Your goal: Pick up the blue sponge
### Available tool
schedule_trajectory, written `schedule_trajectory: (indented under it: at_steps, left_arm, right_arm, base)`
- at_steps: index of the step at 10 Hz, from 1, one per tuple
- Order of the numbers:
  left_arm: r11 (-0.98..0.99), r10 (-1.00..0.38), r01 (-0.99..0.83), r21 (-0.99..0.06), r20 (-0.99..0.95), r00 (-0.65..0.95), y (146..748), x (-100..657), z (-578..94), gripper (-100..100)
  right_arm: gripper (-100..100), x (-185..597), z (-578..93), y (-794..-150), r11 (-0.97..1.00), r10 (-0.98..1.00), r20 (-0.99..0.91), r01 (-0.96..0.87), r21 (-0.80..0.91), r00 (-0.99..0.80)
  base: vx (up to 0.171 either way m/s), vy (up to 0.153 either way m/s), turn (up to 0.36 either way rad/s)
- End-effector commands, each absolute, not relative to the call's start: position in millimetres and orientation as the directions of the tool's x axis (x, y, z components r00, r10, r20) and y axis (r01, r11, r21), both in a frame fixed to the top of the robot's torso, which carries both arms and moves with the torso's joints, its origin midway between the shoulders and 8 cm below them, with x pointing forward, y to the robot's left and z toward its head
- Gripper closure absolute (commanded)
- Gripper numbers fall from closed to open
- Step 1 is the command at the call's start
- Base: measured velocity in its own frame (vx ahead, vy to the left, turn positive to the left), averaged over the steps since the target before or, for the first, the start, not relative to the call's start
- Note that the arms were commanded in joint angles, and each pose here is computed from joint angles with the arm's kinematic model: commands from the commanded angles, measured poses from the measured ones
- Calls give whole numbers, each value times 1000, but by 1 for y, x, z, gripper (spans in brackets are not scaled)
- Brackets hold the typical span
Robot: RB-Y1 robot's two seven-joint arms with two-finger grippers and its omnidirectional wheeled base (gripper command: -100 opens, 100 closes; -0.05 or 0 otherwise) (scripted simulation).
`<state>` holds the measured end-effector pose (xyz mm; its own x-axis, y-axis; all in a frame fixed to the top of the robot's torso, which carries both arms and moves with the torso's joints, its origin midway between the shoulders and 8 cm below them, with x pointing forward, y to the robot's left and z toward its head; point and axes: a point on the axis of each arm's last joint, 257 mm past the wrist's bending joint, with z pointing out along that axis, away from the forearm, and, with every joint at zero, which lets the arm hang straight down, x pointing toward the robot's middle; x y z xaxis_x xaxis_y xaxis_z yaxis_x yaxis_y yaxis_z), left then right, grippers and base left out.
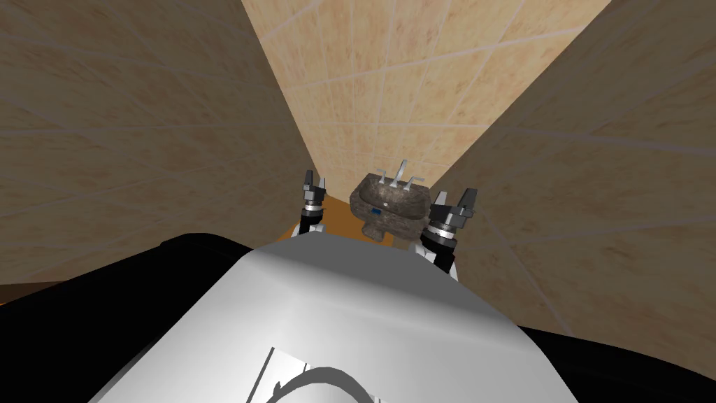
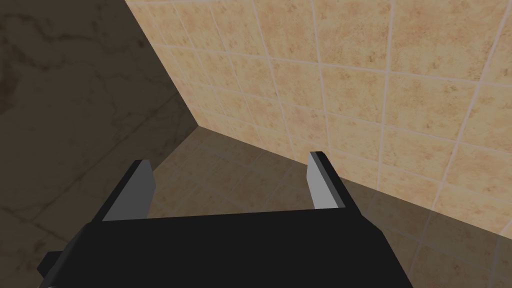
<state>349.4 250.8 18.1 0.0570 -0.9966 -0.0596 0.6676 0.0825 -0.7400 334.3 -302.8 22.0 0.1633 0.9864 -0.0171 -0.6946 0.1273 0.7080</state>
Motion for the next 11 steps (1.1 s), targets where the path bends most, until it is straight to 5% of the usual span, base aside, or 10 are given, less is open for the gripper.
schedule_trajectory:
  at_steps: [1,11]
  left_arm:
    - [82,-997,668,-740,-60,57,251,349,18,0]
    - [82,-997,668,-740,-60,57,251,349,18,0]
  right_arm:
    - [-100,333,16,-300,155,986,-67,-677,720,155]
    - [-100,298,-42,-289,398,914,-376,-499,769,149]
  base:
    - [49,26,66]
    - [106,73,64]
